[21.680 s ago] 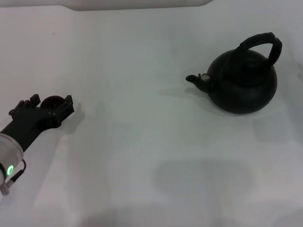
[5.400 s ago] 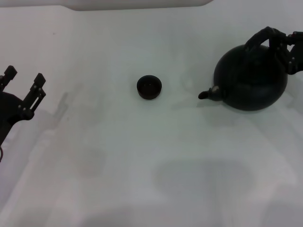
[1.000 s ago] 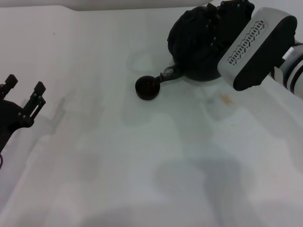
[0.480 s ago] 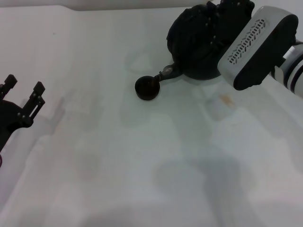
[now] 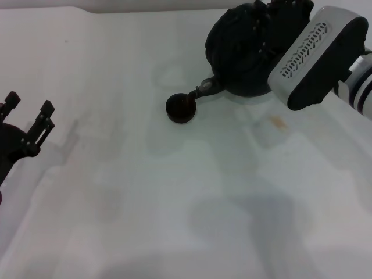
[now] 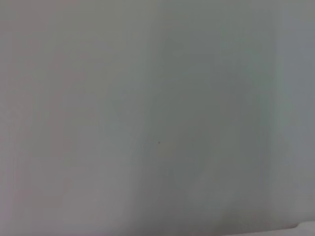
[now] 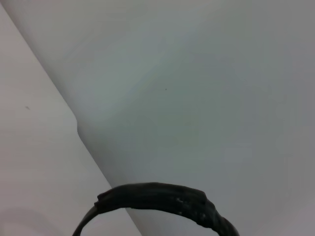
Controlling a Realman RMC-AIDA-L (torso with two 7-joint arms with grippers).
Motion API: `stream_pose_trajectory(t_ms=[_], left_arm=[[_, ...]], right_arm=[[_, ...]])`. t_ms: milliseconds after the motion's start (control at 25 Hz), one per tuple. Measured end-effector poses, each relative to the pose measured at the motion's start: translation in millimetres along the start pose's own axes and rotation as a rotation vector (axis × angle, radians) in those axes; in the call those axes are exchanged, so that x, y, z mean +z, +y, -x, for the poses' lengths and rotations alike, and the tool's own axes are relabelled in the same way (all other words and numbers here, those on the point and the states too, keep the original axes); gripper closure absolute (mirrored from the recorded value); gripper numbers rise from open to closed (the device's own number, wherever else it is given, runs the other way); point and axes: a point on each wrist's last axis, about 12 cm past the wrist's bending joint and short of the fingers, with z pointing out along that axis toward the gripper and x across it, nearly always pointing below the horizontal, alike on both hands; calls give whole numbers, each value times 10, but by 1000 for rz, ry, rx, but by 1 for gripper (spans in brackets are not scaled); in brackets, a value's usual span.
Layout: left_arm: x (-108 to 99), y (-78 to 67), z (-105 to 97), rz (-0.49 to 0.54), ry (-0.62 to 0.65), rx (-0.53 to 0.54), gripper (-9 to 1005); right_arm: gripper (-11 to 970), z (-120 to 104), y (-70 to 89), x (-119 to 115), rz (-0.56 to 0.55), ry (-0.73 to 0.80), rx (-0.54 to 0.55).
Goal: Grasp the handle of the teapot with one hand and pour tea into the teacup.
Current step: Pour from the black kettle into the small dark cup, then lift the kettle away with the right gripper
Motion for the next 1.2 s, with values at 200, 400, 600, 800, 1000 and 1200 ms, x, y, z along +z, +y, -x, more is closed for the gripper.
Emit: stream_pose_trajectory(t_ms=[200, 400, 600, 800, 1000, 1200], left_arm=[[0, -1, 0, 0, 0, 0, 291], [0, -1, 0, 0, 0, 0, 291], [0, -1, 0, 0, 0, 0, 291], [-5, -1, -2, 1, 1, 0, 291], [-15, 0, -7, 3, 3, 0, 291], [-24, 0, -12, 5, 6, 0, 290]], right_arm=[[852, 9, -3, -5, -2, -3, 1], [852, 19, -10, -8, -6, -4, 2], [852, 35, -6, -13, -13, -3, -4], [853, 39, 3, -14, -13, -2, -6], [853, 41, 9, -14, -12, -2, -5], [852, 40, 11, -15, -12, -1, -5]])
